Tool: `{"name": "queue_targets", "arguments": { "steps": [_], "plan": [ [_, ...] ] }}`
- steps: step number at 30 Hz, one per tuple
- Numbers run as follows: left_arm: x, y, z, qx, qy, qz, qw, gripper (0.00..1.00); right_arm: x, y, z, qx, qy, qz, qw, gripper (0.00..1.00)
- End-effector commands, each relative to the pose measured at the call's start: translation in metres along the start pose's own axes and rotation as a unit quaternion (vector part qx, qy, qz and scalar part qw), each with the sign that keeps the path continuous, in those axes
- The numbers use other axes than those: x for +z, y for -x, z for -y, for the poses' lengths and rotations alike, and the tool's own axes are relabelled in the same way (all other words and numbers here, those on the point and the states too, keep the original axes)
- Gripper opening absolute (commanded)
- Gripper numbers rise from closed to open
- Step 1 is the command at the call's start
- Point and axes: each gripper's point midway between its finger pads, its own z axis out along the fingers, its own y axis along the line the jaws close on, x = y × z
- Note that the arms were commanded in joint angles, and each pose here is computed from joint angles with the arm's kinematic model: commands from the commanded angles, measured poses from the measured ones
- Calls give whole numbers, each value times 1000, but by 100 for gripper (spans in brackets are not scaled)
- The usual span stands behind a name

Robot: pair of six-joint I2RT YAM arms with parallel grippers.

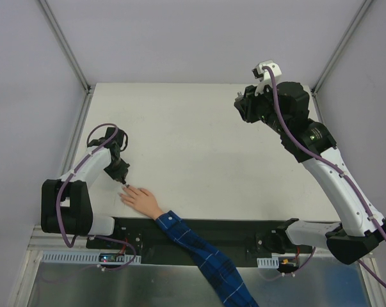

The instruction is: Paint the nails

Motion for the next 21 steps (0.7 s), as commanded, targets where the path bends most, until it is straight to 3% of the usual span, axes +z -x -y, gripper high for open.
{"name": "queue_targets", "arguments": {
  "steps": [1, 21],
  "plan": [
    [-5, 12, 4, -10, 3, 13, 1000, 0, -7, 21, -1, 5, 3, 34, 999, 0],
    [0, 20, 3, -8, 14, 22, 1000, 0, -10, 24, 0, -1, 1, 38, 999, 0]
  ]
}}
